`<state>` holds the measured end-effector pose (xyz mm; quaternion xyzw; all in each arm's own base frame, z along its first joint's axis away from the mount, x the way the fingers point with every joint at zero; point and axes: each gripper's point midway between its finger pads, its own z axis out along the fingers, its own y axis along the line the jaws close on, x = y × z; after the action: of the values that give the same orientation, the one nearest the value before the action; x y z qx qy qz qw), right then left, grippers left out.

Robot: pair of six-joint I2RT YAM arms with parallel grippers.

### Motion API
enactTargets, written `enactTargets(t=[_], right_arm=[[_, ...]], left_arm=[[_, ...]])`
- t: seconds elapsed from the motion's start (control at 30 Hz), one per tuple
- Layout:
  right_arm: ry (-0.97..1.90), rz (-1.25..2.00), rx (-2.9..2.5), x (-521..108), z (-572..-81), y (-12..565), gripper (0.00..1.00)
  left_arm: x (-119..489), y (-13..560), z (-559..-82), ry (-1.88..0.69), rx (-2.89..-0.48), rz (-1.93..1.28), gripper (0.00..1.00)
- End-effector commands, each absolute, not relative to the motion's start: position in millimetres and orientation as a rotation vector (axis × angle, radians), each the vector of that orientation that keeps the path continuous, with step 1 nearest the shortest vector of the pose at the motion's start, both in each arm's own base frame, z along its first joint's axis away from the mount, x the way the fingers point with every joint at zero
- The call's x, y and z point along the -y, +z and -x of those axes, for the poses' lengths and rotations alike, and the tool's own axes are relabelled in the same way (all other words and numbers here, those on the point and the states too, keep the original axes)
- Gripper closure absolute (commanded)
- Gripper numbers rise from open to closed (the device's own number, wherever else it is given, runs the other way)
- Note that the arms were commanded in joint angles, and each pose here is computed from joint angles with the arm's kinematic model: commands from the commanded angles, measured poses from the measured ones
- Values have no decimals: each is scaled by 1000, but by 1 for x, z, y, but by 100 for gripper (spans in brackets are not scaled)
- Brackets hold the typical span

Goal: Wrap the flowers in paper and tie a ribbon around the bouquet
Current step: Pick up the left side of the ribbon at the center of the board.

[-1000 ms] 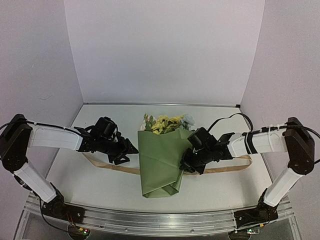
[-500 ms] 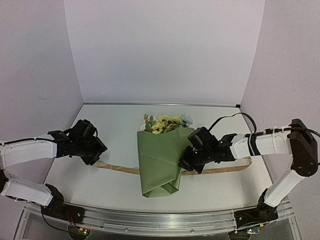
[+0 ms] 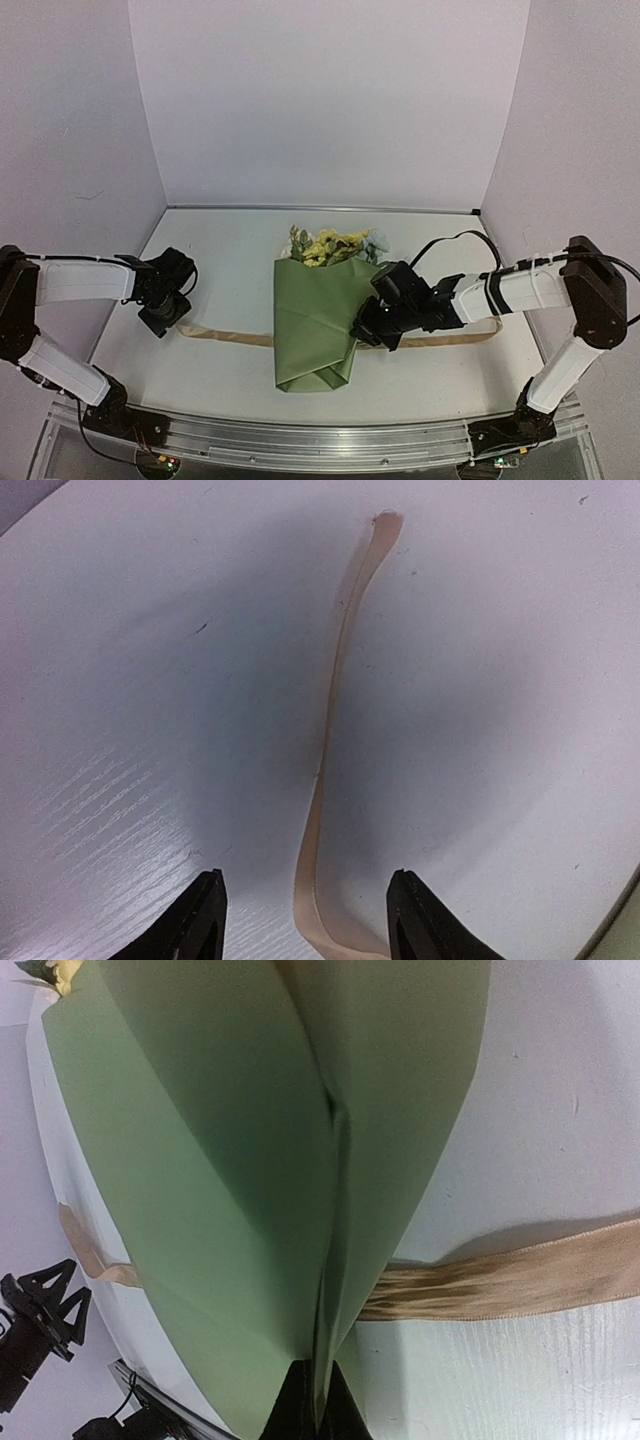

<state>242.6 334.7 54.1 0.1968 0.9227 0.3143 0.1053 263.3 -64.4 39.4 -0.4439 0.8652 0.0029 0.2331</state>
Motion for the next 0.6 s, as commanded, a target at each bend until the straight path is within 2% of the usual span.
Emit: enactTargets(t=[0.0,0.07,0.17,0.23,0.33,0.57], right_arm=[[966,-565,-2714,-342,-241,52,100],[996,-551,-2706,-346,-242,55,100],[1013,-528,-2717,-348,-239,56,100],[1032,-521,-2725,-349,-236,58,100],[1072,-518,-2710,-352,-232,69,100],[1118,-531,-2667,-351,-224,88,100]], left_arm=[[59,42,-280,36,-2315,1255,44],[59,37,-283,53,-2324,1259,48],[59,34,-289,66,-2323,1259,63],[59,33,-291,71,-2322,1260,79],[60,32,-293,63,-2322,1261,97],[63,29,-292,37,-2324,1276,100]])
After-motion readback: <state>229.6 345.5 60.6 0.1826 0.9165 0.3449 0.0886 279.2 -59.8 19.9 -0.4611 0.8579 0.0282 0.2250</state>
